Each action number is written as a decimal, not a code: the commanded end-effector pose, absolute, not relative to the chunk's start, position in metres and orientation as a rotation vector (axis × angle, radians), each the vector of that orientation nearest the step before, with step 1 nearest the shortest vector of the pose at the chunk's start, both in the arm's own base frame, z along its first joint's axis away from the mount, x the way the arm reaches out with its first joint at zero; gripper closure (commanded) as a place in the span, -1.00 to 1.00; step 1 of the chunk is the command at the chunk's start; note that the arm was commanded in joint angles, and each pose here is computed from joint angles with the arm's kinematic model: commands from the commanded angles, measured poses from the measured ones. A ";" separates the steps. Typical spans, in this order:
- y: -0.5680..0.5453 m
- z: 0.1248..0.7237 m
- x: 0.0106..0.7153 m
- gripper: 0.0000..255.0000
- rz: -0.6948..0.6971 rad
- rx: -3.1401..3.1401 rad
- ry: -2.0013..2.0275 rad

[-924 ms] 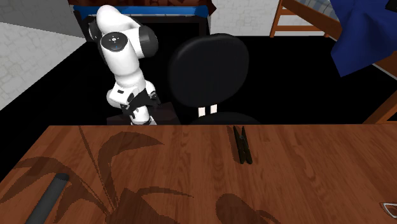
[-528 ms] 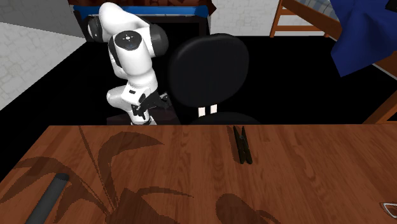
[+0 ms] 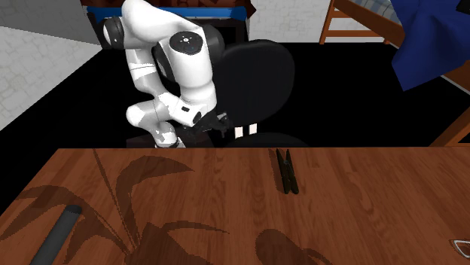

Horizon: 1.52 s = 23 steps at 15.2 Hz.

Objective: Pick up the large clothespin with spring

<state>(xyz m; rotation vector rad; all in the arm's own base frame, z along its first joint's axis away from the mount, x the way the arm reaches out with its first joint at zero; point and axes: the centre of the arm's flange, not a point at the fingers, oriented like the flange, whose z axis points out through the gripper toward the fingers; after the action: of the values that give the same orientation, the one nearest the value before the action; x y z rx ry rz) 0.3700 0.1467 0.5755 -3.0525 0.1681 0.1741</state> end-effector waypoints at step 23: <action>0.302 0.628 0.571 -1.00 0.025 -2.954 0.570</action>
<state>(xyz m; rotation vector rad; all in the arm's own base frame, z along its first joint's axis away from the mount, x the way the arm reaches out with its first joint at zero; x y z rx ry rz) 0.5690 0.3007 0.6324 -2.9558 0.5662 0.0271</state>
